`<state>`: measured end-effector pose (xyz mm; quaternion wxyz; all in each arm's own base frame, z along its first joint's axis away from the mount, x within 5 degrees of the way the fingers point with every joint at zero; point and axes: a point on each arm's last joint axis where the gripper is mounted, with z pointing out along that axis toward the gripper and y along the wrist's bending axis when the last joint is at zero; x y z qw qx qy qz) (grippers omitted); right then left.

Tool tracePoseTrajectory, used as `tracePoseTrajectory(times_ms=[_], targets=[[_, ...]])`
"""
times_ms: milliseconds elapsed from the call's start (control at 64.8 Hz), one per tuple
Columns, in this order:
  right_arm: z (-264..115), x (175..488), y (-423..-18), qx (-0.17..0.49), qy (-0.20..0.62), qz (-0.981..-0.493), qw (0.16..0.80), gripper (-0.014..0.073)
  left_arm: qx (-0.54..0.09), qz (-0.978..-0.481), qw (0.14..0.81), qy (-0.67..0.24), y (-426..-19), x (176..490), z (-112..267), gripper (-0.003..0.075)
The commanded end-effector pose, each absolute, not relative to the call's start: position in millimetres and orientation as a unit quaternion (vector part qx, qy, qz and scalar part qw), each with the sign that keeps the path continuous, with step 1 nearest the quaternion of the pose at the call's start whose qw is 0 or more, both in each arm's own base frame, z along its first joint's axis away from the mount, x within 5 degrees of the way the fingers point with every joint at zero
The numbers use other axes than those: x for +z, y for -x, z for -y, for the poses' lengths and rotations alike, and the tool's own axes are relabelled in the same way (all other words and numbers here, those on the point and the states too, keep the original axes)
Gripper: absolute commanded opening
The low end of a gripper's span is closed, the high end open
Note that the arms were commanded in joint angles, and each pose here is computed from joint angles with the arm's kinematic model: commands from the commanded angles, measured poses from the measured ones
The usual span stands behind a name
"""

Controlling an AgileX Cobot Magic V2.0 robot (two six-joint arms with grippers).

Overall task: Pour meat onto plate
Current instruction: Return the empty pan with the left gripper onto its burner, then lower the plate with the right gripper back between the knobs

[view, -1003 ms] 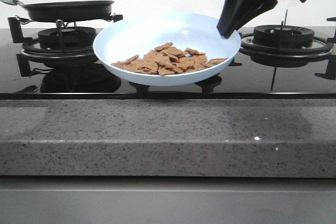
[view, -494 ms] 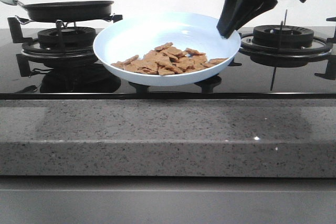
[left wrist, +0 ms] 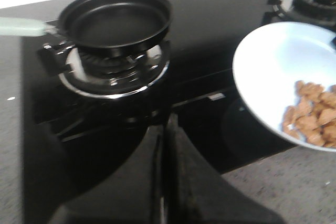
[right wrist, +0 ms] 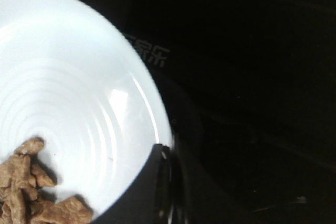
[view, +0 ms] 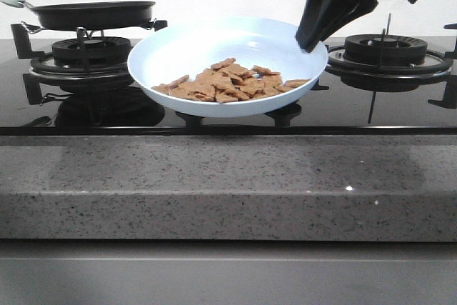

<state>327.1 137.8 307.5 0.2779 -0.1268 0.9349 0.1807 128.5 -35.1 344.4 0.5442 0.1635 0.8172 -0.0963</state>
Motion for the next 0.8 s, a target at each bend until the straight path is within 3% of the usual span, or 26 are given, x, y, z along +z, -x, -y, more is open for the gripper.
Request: tracePoseTrajectory(times_ms=[0,293,571,787], targets=[[-136,337,-323,0.198,0.121,-0.913,0.334,-0.0069,-0.080,-0.788,0.597,-0.132,-118,352,29,-0.0020],[-136,337,-323,0.198,0.121,-0.913,0.335,-0.0069,-0.068,-0.742,0.658,-0.108,-94,342,23,-0.0020],[-136,341,-325,0.199,0.120,-0.912,0.339,-0.0069,-0.069,-0.734,0.668,-0.100,-95,345,22,-0.0020],[-130,359,-350,0.205,0.102,-0.908,0.352,-0.0069,-0.070,-0.733,0.669,-0.099,-95,345,22,-0.0020]])
